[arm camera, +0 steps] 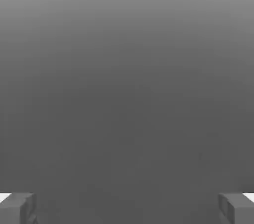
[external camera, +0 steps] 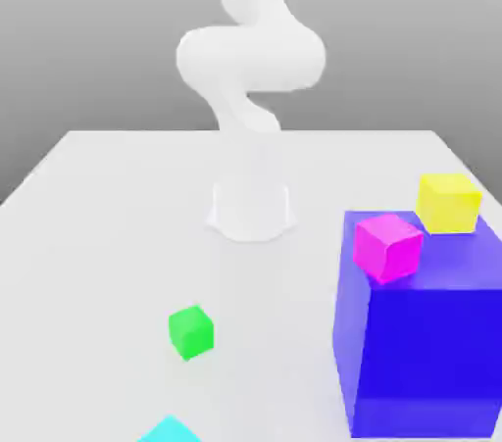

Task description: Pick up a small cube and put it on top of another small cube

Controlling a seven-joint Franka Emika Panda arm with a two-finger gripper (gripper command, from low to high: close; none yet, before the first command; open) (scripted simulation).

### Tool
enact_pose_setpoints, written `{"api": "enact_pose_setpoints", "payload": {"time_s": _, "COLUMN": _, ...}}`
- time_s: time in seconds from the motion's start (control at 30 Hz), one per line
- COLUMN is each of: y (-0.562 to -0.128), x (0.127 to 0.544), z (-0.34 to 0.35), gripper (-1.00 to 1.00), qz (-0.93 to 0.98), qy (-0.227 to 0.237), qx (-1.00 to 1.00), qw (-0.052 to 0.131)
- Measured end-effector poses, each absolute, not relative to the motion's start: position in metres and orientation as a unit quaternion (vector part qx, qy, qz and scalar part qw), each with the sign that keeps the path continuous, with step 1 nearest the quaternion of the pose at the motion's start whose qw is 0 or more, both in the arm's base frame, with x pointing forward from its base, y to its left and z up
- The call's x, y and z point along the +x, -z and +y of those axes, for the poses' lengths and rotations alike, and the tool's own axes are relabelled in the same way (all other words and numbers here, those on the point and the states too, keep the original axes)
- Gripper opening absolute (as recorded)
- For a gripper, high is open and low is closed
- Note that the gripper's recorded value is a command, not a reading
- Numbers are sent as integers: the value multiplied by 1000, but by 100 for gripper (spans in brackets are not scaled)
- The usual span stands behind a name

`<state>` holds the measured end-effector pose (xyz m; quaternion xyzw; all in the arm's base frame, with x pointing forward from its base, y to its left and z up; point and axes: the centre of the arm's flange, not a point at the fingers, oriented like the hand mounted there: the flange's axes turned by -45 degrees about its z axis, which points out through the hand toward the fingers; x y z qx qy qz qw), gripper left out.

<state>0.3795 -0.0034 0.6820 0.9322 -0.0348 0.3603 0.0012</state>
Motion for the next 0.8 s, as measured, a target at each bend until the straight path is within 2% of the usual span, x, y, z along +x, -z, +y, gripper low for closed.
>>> {"api": "enact_pose_setpoints", "payload": {"time_s": 0.2, "y": -600, "x": 451, "z": -18, "gripper": 0, "qz": -104, "qy": -288, "qx": 952, "qw": 9}}
{"api": "enact_pose_setpoints", "payload": {"time_s": 0.4, "y": -507, "x": 501, "z": -38, "gripper": 0, "qz": -170, "qy": -216, "qx": 961, "qw": 13}}
{"api": "enact_pose_setpoints", "payload": {"time_s": 0.6, "y": -404, "x": 532, "z": -62, "gripper": 0, "qz": -237, "qy": -144, "qx": 961, "qw": 13}}
{"api": "enact_pose_setpoints", "payload": {"time_s": 0.8, "y": -297, "x": 540, "z": -79, "gripper": 0, "qz": -300, "qy": -70, "qx": 951, "qw": 8}}
